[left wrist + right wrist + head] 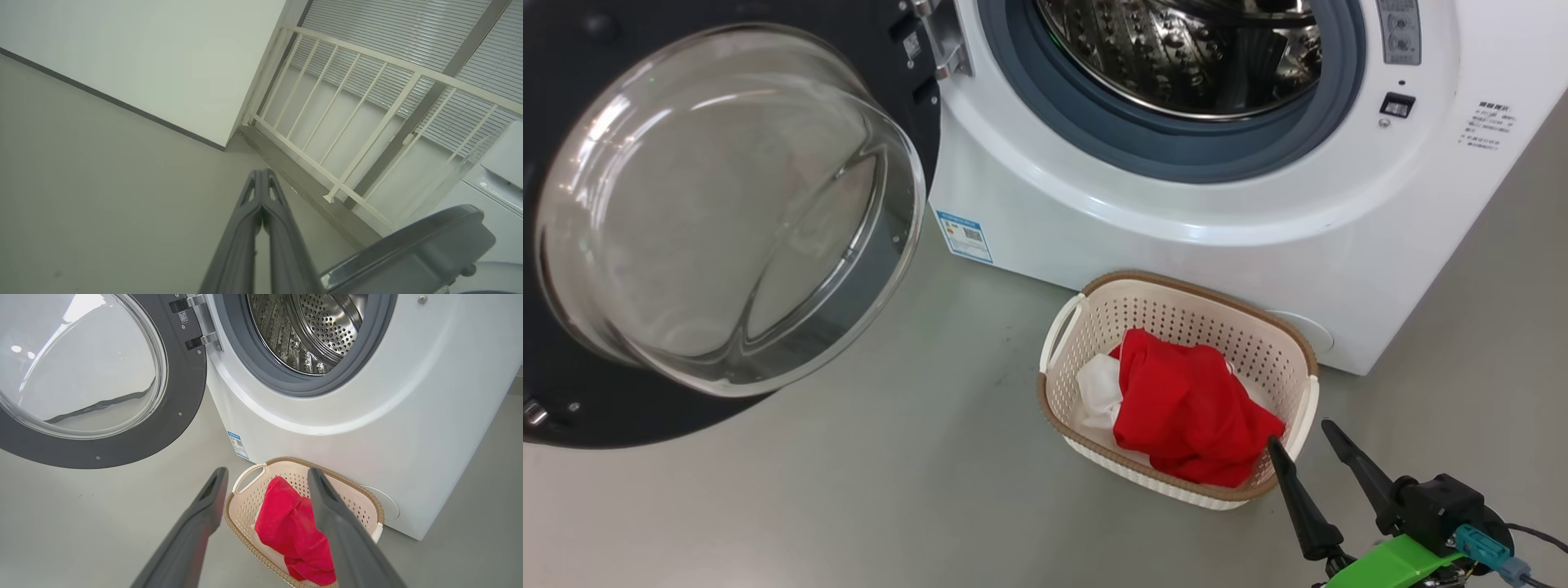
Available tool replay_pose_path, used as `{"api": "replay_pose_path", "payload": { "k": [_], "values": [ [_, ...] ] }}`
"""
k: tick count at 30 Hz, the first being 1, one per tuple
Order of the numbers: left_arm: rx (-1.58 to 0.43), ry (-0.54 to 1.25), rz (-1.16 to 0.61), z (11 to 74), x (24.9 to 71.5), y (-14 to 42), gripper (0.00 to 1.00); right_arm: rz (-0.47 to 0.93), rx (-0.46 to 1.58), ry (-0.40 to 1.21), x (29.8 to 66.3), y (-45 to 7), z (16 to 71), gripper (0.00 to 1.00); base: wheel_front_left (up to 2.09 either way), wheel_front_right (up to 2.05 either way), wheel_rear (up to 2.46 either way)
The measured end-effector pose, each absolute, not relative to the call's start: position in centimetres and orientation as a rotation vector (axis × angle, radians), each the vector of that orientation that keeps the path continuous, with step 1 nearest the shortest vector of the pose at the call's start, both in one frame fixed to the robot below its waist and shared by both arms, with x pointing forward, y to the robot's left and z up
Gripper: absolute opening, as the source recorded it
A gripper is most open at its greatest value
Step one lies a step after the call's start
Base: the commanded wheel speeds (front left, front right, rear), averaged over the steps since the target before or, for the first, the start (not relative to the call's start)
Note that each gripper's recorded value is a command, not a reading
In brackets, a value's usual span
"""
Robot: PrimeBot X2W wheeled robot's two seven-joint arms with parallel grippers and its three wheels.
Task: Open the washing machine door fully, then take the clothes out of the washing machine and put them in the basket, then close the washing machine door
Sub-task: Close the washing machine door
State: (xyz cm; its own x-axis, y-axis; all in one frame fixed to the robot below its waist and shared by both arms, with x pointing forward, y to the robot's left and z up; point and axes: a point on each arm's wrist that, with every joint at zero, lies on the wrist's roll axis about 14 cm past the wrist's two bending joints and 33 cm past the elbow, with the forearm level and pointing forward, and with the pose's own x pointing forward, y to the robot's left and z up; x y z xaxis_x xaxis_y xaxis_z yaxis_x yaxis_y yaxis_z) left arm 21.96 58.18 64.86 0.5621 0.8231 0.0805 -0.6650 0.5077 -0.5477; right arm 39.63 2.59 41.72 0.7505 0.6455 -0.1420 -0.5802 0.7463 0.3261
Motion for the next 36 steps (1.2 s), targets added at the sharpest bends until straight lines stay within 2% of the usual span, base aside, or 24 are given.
{"api": "replay_pose_path", "payload": {
  "k": [4, 10, 14, 36],
  "values": [
    [-0.625, -0.223, 0.868, 62.1, 23.8, 57.4, 0.0, 0.674, 0.272, 0.269, 39.8, 2.4, 41.1, 1.0, 0.0, 0.0, 0.0],
    [-0.711, -0.029, 0.774, 59.6, 26.2, 55.7, 0.0, 0.661, 0.277, 0.286, 39.9, 1.9, 40.3, 1.0, 0.0, 0.0, 0.0],
    [-0.742, 0.039, 0.729, 59.2, 26.6, 55.1, 0.0, 0.656, 0.279, 0.276, 40.4, 1.8, 40.5, 1.0, 0.0, 0.0, 0.0],
    [-0.714, 0.138, 0.488, 60.6, 25.7, 50.8, 0.0, 0.625, 0.269, 0.207, 40.1, 1.1, 43.2, 1.0, 0.0, 0.0, 0.0]
  ]
}}
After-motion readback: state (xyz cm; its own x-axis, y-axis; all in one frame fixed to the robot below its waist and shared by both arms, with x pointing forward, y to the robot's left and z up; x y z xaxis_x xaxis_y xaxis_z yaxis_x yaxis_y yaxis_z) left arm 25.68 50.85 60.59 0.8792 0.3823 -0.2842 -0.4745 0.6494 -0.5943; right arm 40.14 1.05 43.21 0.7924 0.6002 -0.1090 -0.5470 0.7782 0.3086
